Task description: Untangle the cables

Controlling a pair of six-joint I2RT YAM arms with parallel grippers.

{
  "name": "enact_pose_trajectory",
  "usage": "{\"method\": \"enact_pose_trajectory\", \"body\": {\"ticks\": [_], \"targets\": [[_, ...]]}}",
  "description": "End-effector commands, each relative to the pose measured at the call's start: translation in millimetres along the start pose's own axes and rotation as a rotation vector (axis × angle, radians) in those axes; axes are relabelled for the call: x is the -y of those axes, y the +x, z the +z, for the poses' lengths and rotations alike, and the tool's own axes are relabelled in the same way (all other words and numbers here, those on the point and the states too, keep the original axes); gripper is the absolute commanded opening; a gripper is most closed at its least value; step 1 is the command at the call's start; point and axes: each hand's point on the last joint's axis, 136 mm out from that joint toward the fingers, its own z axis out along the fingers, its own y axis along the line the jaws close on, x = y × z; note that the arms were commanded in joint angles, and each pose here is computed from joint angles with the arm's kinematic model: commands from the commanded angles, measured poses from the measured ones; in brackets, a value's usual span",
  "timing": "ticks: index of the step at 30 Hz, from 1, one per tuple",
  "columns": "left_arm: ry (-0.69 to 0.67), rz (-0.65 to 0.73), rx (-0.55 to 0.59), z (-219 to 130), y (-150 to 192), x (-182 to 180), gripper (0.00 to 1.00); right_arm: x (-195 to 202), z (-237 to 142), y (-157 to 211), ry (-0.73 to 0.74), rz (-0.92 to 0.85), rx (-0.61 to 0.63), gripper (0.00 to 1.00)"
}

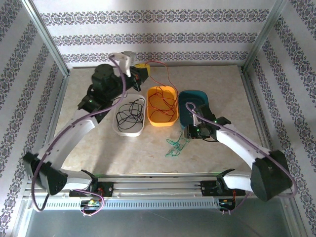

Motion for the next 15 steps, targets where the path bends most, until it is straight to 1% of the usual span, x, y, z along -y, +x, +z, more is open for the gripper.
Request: {"method": "enact_pose_trajectory", "body": {"ticks": [1, 3, 7, 15], "targets": [[0.012, -0.09, 0.003, 14.0, 9.9, -10.4, 0.0, 15.4, -21.0, -11.3, 0.066, 0.059, 0.113, 0.49], [0.011, -0.117, -0.028, 25.9, 25.9, -17.2, 0.0, 20.9, -34.2, -18.4, 0.085, 0.09, 0.187, 0.51], [0.013, -0.15, -0.063, 42.9, 52.0, -28.0, 0.0, 30.6, -47.2, -21.6, 0.104, 0.138, 0.275, 0.52], [-0.04, -0.212, -0.163, 68.8, 108.3, -55.3, 0.0, 34.0, -54.9, -18.3, 0.096, 0.15, 0.304, 0.52]]}}
